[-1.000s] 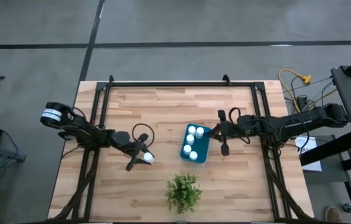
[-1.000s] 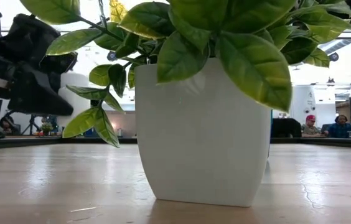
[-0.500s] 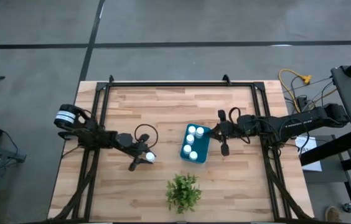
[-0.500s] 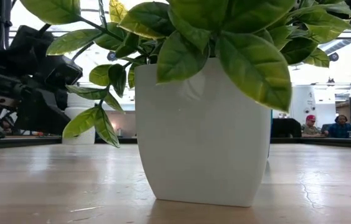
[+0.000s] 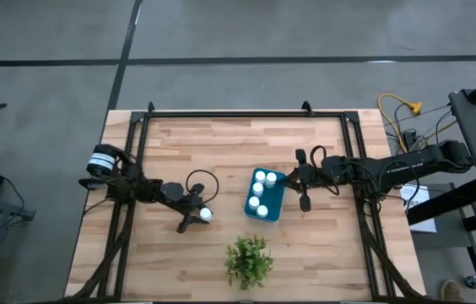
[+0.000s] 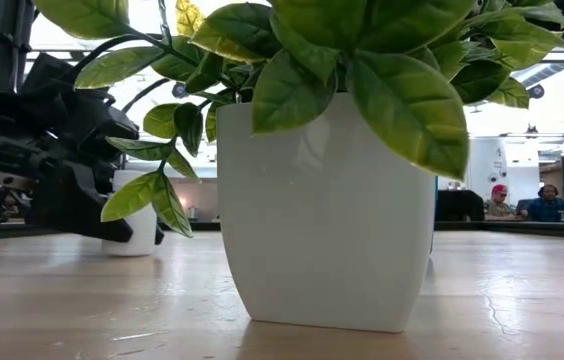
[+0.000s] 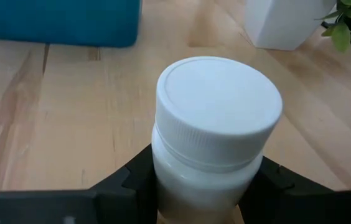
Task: Pick and place pill bottles into a basket
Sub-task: Put the white pill bottle into the blue bin
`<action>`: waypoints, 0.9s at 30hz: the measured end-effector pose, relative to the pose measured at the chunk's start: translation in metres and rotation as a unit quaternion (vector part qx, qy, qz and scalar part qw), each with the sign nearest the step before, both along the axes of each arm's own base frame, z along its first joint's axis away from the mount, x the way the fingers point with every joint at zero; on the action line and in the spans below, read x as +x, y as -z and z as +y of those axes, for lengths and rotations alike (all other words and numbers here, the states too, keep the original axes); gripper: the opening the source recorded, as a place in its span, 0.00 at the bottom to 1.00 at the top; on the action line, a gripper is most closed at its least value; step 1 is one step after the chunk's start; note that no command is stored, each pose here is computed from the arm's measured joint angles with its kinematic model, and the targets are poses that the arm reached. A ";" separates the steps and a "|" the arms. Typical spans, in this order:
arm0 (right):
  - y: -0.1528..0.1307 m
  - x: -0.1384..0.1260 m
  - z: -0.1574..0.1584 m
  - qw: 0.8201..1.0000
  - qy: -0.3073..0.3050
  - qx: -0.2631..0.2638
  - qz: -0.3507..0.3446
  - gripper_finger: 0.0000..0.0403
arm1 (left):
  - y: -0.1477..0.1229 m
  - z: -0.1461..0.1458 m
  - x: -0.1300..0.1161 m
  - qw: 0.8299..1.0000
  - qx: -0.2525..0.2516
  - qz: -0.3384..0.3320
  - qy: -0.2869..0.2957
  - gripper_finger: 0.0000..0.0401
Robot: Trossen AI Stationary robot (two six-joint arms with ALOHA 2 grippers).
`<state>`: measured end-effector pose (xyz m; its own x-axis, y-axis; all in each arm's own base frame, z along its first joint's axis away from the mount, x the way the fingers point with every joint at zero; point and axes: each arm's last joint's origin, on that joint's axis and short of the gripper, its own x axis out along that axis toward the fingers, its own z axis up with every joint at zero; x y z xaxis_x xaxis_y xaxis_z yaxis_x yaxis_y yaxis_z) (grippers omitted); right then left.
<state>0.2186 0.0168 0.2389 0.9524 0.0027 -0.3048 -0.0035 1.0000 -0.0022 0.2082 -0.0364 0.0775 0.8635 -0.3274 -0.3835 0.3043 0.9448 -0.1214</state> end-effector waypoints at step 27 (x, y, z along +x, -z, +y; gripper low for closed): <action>-0.001 0.000 0.000 1.000 0.000 0.002 -0.001 0.02 | -0.001 0.003 -0.008 1.000 0.008 -0.013 -0.022 0.53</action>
